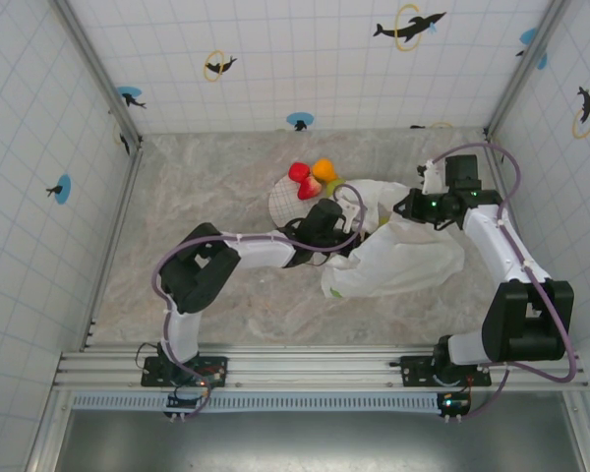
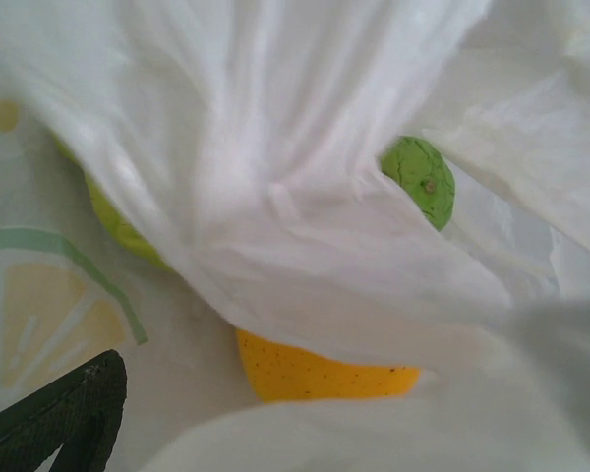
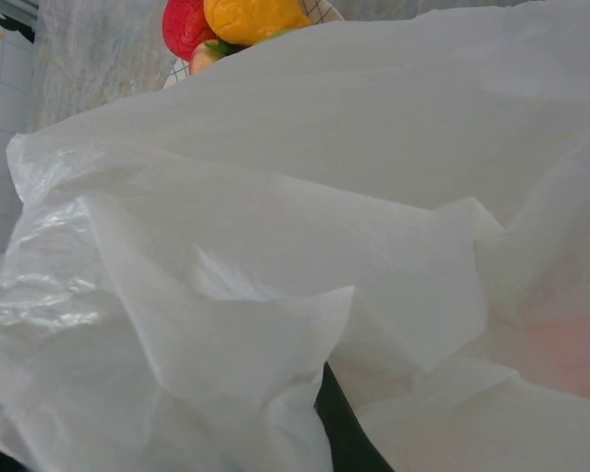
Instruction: Place the fruits into the plastic bag
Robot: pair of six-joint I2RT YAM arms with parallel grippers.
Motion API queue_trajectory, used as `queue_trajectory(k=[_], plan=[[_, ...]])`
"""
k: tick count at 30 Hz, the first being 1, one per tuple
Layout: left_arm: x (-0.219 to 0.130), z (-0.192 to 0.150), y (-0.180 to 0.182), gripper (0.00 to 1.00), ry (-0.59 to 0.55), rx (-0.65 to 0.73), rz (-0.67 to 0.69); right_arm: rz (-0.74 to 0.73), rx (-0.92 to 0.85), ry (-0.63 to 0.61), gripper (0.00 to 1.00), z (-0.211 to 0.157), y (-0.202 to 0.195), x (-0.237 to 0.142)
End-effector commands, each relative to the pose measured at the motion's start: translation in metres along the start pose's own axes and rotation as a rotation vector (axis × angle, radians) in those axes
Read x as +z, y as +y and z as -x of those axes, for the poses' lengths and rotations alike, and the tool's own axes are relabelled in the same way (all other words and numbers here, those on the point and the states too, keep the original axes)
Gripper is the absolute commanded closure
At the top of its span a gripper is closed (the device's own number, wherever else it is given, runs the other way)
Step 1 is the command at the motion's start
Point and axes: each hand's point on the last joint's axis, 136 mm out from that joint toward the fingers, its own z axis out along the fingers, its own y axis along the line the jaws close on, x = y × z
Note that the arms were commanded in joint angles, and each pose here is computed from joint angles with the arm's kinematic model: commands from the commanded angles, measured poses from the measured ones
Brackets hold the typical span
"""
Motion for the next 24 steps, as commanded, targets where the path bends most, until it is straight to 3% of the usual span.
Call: queue_trajectory(k=[1, 14, 24], plan=[[-0.026, 0.01, -0.006, 0.09, -0.025, 0.042, -0.009, -0.015, -0.02, -0.005, 1.0, -0.002, -0.004, -0.004], [-0.107, 0.0, 0.01, 0.11, -0.031, 0.093, 0.106, -0.051, -0.064, 0.013, 1.0, -0.002, -0.01, -0.01], [-0.158, 0.025, -0.001, 0.11, -0.125, 0.1, 0.048, -0.055, -0.062, 0.008, 1.0, -0.001, -0.012, -0.011]])
